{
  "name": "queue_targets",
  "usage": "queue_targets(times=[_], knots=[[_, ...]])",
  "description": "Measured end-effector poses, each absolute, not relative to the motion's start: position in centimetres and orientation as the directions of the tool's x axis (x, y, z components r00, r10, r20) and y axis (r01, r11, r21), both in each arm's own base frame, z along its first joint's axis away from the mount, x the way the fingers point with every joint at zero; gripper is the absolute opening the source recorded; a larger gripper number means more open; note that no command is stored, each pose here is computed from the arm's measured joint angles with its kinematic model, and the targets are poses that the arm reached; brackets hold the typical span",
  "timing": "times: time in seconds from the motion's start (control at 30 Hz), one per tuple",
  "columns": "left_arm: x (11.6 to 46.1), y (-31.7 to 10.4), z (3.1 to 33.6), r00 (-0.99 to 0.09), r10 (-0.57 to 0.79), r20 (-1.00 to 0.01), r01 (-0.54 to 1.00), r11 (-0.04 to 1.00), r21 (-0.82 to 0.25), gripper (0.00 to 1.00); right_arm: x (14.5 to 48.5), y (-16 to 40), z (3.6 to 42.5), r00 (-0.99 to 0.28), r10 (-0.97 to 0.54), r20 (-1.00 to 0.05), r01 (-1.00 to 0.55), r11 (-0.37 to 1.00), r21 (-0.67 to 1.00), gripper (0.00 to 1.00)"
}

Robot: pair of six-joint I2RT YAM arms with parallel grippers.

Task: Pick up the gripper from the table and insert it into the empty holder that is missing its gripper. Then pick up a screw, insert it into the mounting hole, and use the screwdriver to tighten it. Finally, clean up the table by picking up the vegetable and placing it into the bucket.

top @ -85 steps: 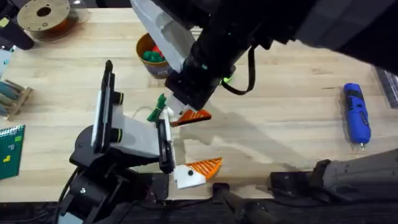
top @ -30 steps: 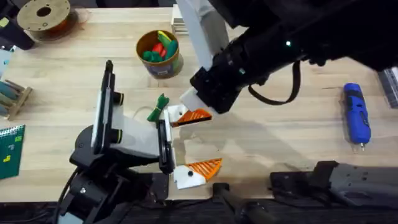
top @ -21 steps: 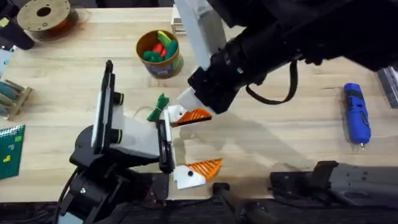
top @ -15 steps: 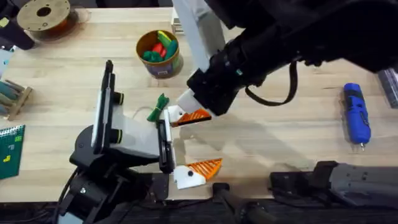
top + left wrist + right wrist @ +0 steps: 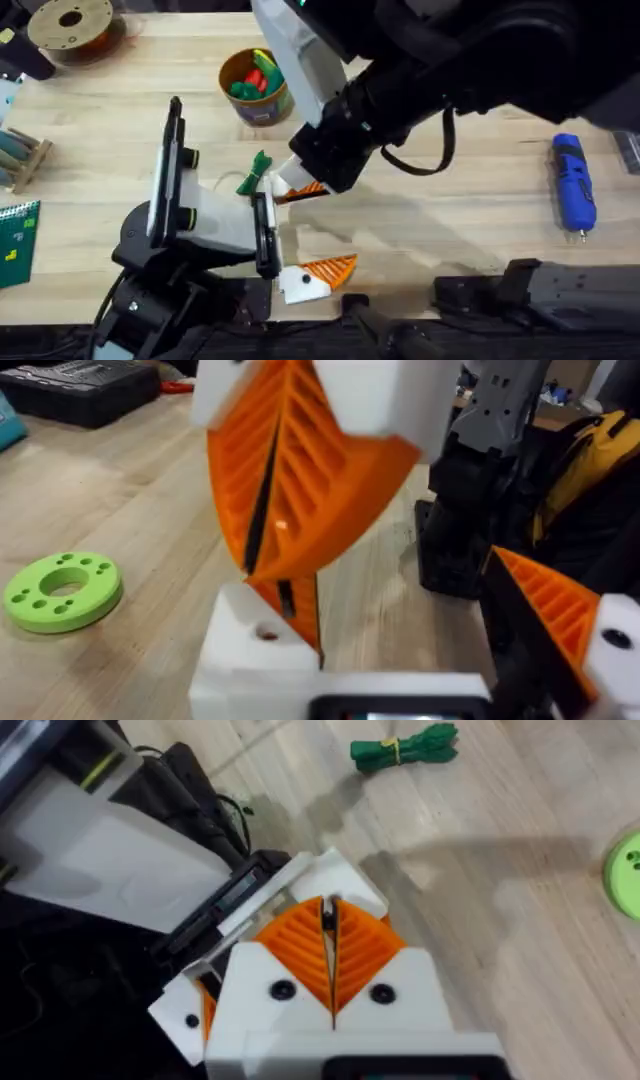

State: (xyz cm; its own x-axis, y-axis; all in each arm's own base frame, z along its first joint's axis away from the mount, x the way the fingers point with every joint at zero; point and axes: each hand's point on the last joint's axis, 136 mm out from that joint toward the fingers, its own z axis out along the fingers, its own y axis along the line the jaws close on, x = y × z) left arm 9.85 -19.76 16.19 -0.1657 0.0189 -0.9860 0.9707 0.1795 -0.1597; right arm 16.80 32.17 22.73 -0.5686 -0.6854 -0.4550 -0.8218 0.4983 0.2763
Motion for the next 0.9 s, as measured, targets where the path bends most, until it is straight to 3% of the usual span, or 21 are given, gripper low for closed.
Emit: queue_targets(times=[0.9], knots=[[9.8,-19.8,16.2,-0.168,0.019,-0.986,0.971,0.177,-0.162,0.988,17.5,32.8,21.5,-0.574,-0.692,-0.438,-0.818,0.508,0.268,0.007]])
